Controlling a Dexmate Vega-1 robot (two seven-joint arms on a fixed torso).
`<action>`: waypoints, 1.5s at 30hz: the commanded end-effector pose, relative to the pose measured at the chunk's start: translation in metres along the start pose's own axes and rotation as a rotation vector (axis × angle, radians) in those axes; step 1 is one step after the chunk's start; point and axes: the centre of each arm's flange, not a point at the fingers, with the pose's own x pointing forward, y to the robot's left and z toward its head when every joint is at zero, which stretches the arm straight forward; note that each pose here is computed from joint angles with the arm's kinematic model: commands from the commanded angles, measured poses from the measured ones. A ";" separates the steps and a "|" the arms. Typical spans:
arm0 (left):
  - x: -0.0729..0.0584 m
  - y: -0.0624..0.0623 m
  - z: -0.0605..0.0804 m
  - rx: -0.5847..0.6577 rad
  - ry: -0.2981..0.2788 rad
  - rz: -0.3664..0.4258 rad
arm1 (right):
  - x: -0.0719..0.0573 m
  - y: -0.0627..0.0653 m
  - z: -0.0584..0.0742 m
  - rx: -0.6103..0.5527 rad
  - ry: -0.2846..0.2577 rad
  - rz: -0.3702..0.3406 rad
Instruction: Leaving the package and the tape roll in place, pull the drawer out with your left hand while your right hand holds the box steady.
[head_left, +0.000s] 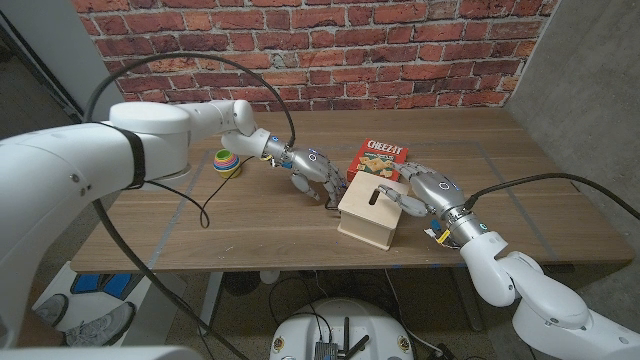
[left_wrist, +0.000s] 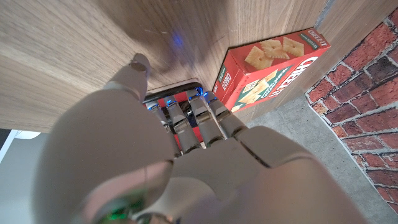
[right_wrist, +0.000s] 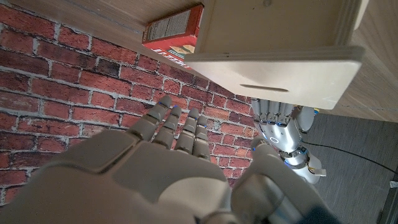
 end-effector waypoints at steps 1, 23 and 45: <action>0.002 -0.001 0.000 0.008 0.000 -0.002 | -0.006 0.003 0.010 -0.085 -0.021 0.036; 0.000 -0.003 -0.001 0.036 0.001 -0.003 | -0.012 0.007 0.025 -0.189 -0.059 0.070; 0.003 -0.002 0.006 0.024 -0.024 0.014 | -0.017 0.008 0.028 -0.219 -0.093 0.101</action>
